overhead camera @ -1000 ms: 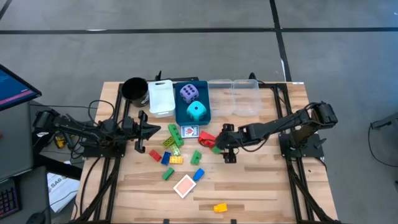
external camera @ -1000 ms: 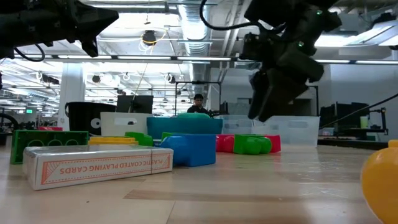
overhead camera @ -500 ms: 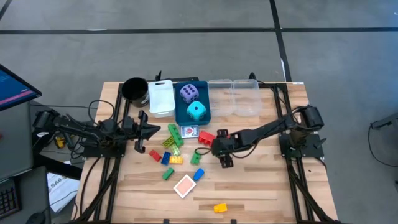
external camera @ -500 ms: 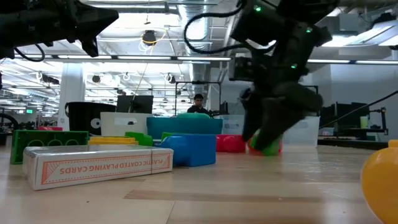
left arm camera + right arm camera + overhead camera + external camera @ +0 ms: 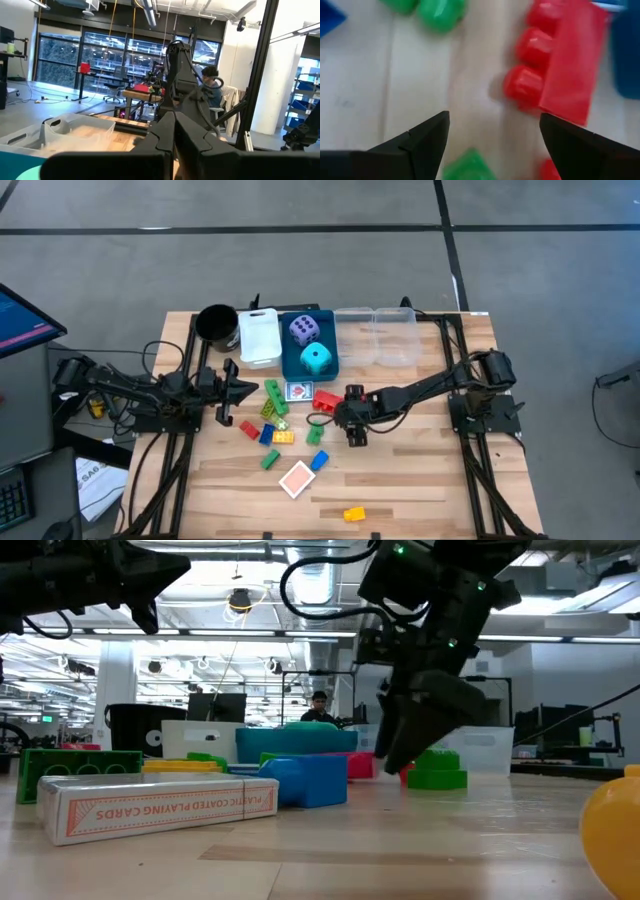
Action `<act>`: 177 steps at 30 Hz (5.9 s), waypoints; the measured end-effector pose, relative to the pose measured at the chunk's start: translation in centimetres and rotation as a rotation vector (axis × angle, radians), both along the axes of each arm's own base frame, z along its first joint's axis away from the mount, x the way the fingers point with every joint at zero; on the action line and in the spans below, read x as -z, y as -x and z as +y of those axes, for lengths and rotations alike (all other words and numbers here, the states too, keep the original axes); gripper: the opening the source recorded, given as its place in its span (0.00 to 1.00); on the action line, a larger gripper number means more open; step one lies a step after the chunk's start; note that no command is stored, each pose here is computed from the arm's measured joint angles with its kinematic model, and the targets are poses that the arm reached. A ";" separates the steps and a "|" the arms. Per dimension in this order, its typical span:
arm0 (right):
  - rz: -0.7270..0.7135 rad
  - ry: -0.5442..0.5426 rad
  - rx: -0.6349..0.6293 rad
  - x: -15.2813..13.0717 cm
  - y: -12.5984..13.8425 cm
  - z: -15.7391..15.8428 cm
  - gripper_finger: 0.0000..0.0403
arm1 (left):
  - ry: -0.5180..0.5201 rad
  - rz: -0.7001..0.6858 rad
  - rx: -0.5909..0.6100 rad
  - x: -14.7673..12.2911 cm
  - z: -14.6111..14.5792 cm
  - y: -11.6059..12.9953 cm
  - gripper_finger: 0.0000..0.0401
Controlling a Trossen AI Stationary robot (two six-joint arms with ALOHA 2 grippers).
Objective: Pick & Place Toys
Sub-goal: Put the red 3 stud game piece into the left transparent bin
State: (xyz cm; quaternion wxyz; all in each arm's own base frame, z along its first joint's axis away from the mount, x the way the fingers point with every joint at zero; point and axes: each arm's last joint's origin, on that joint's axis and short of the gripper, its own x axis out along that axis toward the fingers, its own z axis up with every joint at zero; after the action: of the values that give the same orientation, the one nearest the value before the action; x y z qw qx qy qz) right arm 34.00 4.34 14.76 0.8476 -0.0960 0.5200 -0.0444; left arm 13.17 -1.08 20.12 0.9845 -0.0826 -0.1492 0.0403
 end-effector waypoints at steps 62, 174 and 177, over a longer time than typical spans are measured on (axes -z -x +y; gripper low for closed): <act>-0.379 -0.278 0.383 3.5 1.9 -4.0 0.86 | 0.001 0.002 0.000 0.0 0.0 0.0 0.01; -0.516 0.170 0.867 -8.5 10.3 -13.6 0.68 | 0.014 0.004 -0.058 0.0 0.2 0.0 0.01; -0.540 0.118 0.812 -7.7 9.1 -14.9 0.68 | 0.014 0.004 -0.058 0.0 0.2 0.0 0.01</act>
State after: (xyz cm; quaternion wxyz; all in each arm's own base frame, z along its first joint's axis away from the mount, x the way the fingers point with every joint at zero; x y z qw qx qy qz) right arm 24.88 -10.56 22.45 0.8595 0.0815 0.2735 -0.4240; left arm 13.16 -0.91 20.09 0.9827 -0.0849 -0.1490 0.0698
